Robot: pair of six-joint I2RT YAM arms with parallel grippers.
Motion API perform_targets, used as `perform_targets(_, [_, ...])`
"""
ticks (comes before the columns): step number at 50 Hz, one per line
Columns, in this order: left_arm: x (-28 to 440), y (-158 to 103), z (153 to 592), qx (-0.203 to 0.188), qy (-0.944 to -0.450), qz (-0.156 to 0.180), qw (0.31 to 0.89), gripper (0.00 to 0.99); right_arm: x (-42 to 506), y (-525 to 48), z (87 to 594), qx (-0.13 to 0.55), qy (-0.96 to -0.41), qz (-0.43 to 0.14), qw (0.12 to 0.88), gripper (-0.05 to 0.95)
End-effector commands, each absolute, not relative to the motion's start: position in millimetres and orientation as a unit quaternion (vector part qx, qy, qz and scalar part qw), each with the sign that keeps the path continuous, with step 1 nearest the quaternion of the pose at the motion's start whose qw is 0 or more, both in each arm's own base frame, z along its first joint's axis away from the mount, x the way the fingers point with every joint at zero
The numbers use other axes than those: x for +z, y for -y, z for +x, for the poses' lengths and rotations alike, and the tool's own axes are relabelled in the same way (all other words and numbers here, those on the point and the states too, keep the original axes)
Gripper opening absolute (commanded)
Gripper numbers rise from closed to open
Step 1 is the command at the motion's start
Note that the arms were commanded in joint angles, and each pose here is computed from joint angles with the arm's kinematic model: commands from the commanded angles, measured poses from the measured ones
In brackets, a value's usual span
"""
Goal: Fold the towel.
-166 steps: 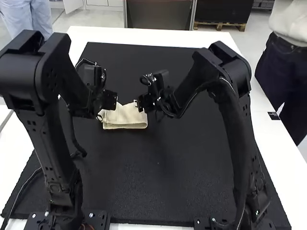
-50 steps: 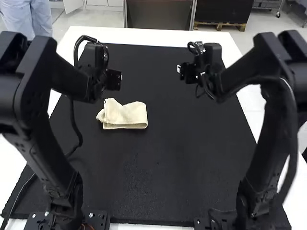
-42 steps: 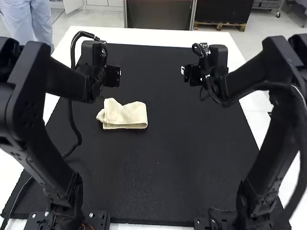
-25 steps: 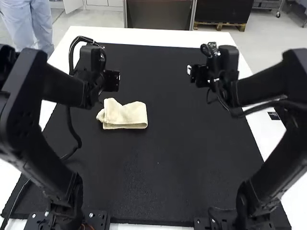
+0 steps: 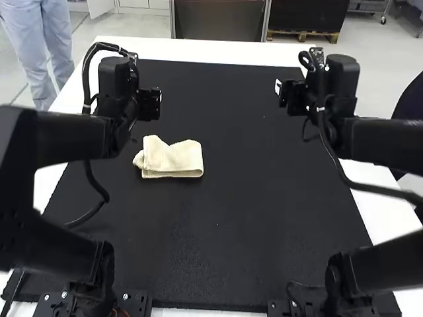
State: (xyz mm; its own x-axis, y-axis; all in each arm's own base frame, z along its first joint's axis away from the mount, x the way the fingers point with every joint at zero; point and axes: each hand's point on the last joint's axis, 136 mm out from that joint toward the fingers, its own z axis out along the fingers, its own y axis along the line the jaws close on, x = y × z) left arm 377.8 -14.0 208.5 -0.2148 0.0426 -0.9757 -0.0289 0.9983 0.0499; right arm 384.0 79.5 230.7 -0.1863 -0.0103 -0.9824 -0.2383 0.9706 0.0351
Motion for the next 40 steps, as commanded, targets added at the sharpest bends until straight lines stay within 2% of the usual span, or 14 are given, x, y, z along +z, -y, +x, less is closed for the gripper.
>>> perform_targets(1, [223,7,365,0.031,-0.763,-0.009,0.646,0.946,253,-73,368,0.091,-0.745,-0.079,0.656,0.90])
perform_targets(19, [247,-15,330,0.052,-0.735,-0.034,0.676,0.944,262,-48,318,0.086,-0.734,-0.053,0.671,0.89])
perform_targets(27, [260,-31,321,0.068,-0.717,-0.053,0.691,0.944,272,-41,296,0.082,-0.711,-0.048,0.697,0.89])
perform_targets(40, [273,-31,312,0.066,-0.697,-0.050,0.712,0.944,293,-27,275,0.065,-0.678,-0.034,0.732,0.89])
